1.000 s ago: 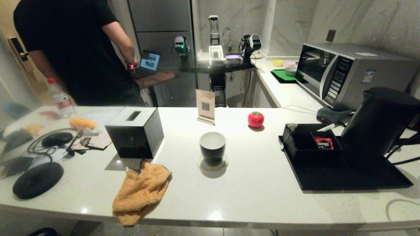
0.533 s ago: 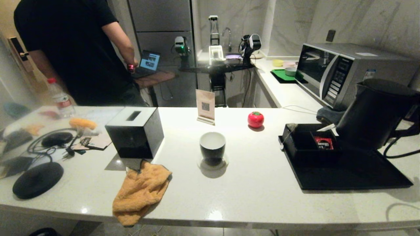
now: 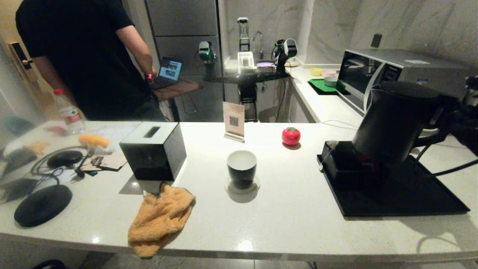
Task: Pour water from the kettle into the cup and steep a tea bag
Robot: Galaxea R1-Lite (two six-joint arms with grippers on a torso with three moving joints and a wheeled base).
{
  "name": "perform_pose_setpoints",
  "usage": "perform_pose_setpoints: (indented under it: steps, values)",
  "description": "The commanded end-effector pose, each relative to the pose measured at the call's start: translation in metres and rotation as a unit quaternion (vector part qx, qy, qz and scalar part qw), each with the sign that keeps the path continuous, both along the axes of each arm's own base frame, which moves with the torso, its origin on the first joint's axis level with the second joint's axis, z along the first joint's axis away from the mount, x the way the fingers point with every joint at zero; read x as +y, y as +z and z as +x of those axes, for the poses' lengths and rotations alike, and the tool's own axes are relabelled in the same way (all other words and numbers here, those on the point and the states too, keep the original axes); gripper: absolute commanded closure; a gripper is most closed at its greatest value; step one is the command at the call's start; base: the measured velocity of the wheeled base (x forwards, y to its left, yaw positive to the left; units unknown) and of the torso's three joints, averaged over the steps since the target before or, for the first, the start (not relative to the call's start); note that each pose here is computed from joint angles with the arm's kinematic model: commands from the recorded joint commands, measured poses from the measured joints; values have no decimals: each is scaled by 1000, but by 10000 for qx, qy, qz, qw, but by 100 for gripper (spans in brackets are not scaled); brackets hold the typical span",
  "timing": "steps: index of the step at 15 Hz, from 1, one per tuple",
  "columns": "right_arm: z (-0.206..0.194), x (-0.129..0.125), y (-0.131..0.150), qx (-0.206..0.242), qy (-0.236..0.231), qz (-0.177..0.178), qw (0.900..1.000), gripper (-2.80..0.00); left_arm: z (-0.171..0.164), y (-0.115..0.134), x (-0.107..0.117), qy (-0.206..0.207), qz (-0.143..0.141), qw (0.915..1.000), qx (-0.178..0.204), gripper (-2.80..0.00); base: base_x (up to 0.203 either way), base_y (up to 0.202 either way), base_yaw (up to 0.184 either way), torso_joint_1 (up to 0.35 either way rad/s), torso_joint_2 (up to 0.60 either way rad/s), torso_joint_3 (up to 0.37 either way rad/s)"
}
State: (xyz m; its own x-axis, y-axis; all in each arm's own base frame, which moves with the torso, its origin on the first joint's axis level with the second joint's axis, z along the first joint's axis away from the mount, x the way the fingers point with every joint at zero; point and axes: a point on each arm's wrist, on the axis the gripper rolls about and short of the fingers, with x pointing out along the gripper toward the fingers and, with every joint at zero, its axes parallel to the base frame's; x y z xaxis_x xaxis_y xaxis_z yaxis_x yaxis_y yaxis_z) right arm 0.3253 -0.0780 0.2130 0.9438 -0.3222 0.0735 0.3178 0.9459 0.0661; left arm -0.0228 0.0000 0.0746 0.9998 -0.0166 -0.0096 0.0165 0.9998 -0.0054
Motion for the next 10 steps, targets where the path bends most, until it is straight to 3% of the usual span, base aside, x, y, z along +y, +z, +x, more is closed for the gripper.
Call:
perform_pose_setpoints:
  steps: [1,10]
  values:
    - [3,26,6,-114,197,-14,9997,0,0,0,0,-1,-4,10000,-2,0,0,0,0,0,0,0]
    - [6,104,7,-45,752,-201,9970,0,0,0,0,1,-4,10000,-2,0,0,0,0,0,0,0]
